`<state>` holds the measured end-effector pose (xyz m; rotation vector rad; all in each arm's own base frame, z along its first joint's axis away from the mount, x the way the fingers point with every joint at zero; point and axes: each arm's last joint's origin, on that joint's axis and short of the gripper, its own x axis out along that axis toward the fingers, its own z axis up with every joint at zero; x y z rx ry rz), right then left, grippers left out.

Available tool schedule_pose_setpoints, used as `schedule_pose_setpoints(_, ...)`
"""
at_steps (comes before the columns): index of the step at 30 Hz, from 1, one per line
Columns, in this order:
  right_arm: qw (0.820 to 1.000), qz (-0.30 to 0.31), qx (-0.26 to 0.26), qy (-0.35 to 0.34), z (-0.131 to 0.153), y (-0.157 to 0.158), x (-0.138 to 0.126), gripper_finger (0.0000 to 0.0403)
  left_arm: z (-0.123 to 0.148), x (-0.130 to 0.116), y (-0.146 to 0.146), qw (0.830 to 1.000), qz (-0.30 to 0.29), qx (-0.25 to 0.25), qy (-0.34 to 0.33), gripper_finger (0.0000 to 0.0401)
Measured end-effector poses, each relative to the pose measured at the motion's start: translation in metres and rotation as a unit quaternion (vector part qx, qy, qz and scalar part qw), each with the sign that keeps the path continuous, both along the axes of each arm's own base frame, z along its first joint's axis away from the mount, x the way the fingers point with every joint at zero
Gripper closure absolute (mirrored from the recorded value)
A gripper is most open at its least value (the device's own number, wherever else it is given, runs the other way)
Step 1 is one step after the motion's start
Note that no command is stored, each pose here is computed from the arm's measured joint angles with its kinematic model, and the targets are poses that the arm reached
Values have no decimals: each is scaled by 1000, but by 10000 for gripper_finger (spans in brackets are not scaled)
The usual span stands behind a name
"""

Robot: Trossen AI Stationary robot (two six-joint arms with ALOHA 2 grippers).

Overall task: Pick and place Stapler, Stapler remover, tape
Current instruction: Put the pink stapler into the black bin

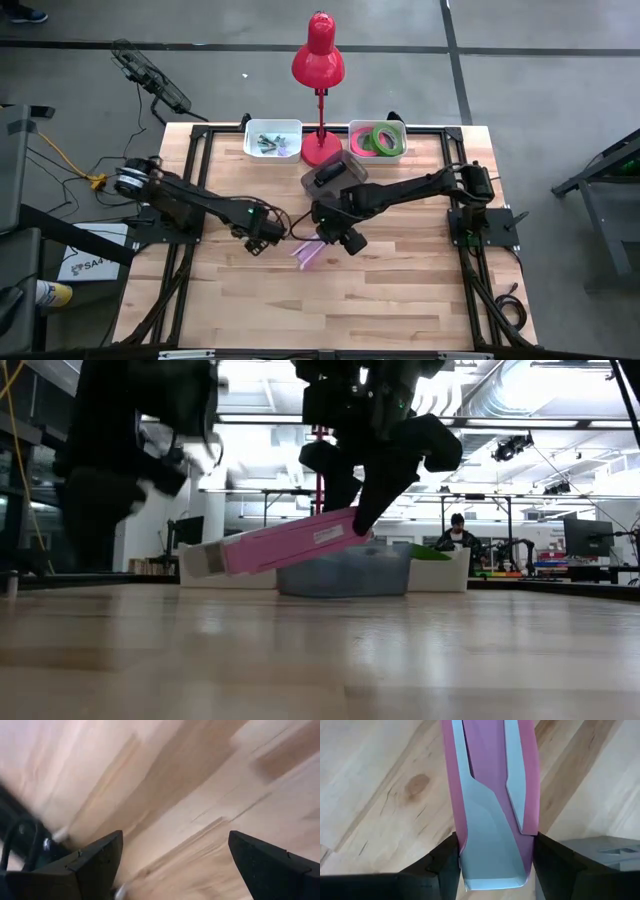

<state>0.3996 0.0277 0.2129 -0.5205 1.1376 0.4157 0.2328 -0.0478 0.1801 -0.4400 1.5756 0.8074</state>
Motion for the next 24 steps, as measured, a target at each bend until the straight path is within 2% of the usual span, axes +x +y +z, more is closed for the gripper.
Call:
schedule_pose_setpoints(6, 1000, -8, -20, -3, 0, -2, 0, 207, 45, -15, 2, 988, -40, 40, -141, 45)
schedule_pose_setpoints(9, 1000, -8, -20, -3, 0, -3, 0, 207, 67, -25, 3, 970, -66, 61, -224, 45)
schedule_pose_setpoints(12, 1000, -9, -21, -5, 0, -6, 1, 207, 76, -36, 6, 944, -96, 77, -307, 45)
schedule_pose_setpoints(17, 1000, -14, -23, -12, 1, -10, 2, 207, 62, -57, 13, 889, -156, 81, -423, 45)
schedule_pose_setpoints(24, 997, -28, -46, -54, 17, -12, 2, 207, 21, -92, 22, 815, -175, 86, -546, 45)
